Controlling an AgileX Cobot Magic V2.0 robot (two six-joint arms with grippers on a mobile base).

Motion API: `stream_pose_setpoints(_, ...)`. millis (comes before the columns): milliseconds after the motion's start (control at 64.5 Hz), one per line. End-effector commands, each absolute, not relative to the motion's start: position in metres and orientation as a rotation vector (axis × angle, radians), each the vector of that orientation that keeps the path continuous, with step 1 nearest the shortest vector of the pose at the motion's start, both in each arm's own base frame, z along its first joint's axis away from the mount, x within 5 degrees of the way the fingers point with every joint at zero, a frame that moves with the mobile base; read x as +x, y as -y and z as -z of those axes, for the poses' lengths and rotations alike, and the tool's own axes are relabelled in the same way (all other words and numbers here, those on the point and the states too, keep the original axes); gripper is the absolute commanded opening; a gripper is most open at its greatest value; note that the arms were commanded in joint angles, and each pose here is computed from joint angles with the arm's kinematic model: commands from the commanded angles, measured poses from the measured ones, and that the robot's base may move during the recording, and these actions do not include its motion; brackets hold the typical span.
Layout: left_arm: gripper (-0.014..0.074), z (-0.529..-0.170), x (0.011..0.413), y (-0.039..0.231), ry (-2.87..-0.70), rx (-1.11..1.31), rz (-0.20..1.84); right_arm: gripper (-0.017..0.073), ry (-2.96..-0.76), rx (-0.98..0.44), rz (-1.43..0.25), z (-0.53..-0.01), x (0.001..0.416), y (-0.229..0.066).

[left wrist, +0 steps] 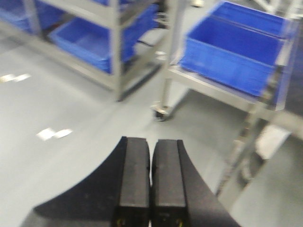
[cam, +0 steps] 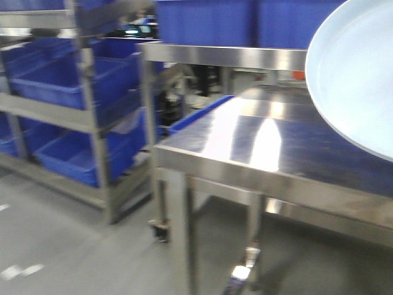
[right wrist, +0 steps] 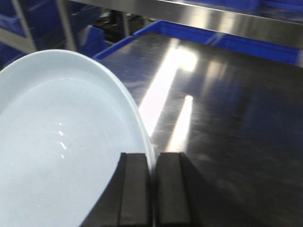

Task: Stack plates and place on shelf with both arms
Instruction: 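Drive the base to the shelf rack while holding the plate stack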

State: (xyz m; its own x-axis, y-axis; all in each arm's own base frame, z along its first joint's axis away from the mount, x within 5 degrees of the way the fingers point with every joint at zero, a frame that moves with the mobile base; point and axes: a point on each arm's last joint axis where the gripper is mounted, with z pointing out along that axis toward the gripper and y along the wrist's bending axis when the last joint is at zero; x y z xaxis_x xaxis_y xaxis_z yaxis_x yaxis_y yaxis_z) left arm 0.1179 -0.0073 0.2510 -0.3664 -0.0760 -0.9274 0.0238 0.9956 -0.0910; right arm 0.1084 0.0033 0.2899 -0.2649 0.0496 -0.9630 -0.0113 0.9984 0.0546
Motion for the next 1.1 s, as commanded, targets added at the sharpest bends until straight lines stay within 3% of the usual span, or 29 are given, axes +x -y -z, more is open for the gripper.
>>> stream_pose_setpoints(0,0.0088,-0.2667,0.1215,0.008,-1.839,-0.046,0.126,0.0048,-1.703,0.02,-0.06,-0.3095,0.1096,-0.0034)
stream_pose_setpoints(1086,0.0088,-0.2667,0.1215,0.009,-1.84,-0.038,0.132,0.0048,-1.703,0.02,-0.06,-0.3095,0.1096,-0.0034)
